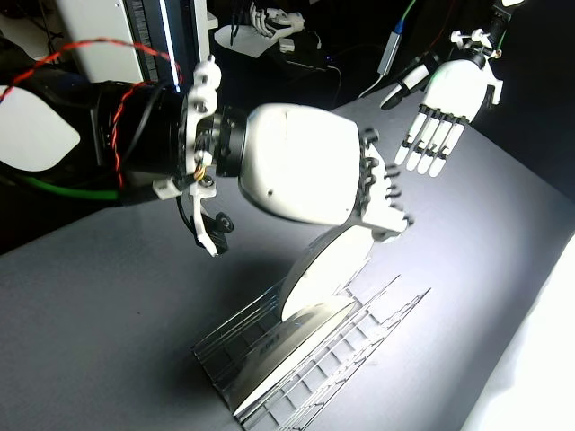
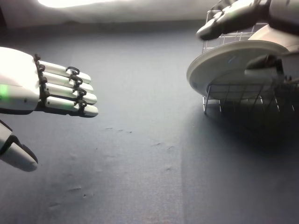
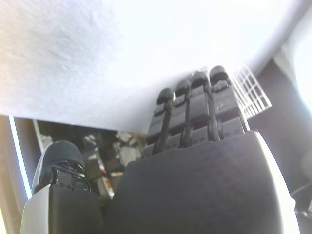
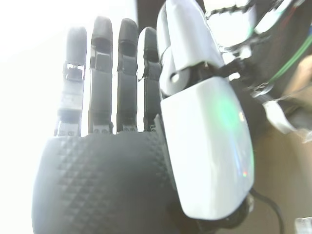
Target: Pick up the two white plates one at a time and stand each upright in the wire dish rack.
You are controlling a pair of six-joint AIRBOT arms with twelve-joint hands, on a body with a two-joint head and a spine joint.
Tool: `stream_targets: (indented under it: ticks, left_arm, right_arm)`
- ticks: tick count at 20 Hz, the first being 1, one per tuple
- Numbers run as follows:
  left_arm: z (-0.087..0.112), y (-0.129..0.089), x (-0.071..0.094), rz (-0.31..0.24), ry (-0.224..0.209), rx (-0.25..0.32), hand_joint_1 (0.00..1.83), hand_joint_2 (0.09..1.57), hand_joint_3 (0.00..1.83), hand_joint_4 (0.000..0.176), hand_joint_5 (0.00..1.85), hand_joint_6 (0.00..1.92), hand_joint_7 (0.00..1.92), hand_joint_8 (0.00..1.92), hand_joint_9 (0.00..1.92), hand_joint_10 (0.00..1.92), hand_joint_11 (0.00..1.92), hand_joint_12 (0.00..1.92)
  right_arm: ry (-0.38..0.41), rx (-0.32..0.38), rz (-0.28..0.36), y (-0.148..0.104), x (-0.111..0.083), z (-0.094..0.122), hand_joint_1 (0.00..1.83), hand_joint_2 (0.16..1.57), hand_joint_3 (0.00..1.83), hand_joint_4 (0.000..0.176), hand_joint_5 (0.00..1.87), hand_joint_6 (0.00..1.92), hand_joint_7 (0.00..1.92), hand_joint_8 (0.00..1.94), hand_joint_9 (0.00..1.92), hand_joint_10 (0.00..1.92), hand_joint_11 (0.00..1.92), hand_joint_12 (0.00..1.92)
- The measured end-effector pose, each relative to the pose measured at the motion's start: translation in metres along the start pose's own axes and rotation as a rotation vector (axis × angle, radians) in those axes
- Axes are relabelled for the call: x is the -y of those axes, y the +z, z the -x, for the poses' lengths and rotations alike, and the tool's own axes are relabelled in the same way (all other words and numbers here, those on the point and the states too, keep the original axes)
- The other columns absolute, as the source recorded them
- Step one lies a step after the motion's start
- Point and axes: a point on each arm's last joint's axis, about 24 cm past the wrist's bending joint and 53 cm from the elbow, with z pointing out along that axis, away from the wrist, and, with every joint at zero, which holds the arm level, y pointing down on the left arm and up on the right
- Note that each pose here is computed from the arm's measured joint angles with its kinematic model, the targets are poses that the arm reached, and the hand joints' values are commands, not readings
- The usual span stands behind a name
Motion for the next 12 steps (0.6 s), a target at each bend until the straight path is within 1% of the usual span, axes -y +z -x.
stream_targets:
  ticks: [2, 4, 5, 7, 8, 9, 12]
  left_arm:
    - [0.002, 0.0, 0.002, -0.006, 0.014, 0.005, 0.0, 1.06, 0.0, 0.0, 0.0, 0.0, 0.0, 0.0, 0.0, 0.0, 0.0, 0.0]
    - [0.003, 0.001, 0.003, -0.007, 0.04, 0.0, 0.0, 1.06, 0.0, 0.0, 0.0, 0.0, 0.0, 0.0, 0.0, 0.0, 0.0, 0.0]
    - [0.002, 0.001, 0.006, -0.008, 0.056, -0.005, 0.0, 1.06, 0.0, 0.0, 0.0, 0.0, 0.0, 0.0, 0.0, 0.0, 0.0, 0.0]
    - [0.0, -0.001, 0.013, -0.031, 0.064, -0.009, 0.0, 1.06, 0.0, 0.0, 0.0, 0.0, 0.0, 0.0, 0.0, 0.0, 0.0, 0.0]
    - [0.0, -0.002, 0.014, -0.037, 0.064, -0.01, 0.0, 1.06, 0.0, 0.0, 0.0, 0.0, 0.0, 0.0, 0.0, 0.0, 0.0, 0.0]
    - [-0.001, -0.002, 0.014, -0.036, 0.065, -0.011, 0.0, 1.06, 0.0, 0.0, 0.0, 0.0, 0.0, 0.0, 0.0, 0.0, 0.0, 0.0]
    - [-0.001, -0.001, 0.014, -0.036, 0.065, -0.011, 0.0, 1.06, 0.0, 0.0, 0.0, 0.0, 0.0, 0.0, 0.0, 0.0, 0.0, 0.0]
  right_arm:
    - [-0.078, -0.049, 0.075, 0.002, -0.018, -0.014, 1.21, 1.07, 0.0, 0.0, 0.58, 0.0, 0.6, 0.01, 0.58, 0.0, 0.14, 1.16]
    - [-0.155, -0.093, 0.147, 0.0, -0.033, -0.026, 1.21, 1.06, 0.0, 0.0, 0.58, 0.0, 0.59, 0.0, 0.57, 0.0, 0.13, 1.15]
    - [-0.201, -0.117, 0.186, -0.003, -0.04, -0.032, 1.21, 1.05, 0.0, 0.0, 0.57, 0.0, 0.57, 0.0, 0.56, 0.0, 0.13, 1.15]
    - [-0.309, -0.17, 0.267, -0.009, -0.051, -0.046, 1.21, 1.07, 0.0, 0.0, 0.56, 0.0, 0.53, 0.0, 0.53, 0.0, 0.1, 1.17]
    - [-0.339, -0.185, 0.3, -0.012, -0.057, -0.051, 1.19, 1.07, 0.0, 0.0, 0.55, 0.0, 0.52, 0.0, 0.52, 0.0, 0.09, 1.18]
    - [-0.357, -0.185, 0.327, -0.015, -0.061, -0.052, 1.17, 1.08, 0.01, 0.0, 0.54, 0.0, 0.5, 0.0, 0.5, 0.0, 0.07, 1.17]
    - [-0.386, -0.17, 0.38, -0.019, -0.07, -0.049, 1.15, 1.09, 0.01, 0.0, 0.53, 0.0, 0.48, 0.0, 0.48, 0.0, 0.04, 1.2]
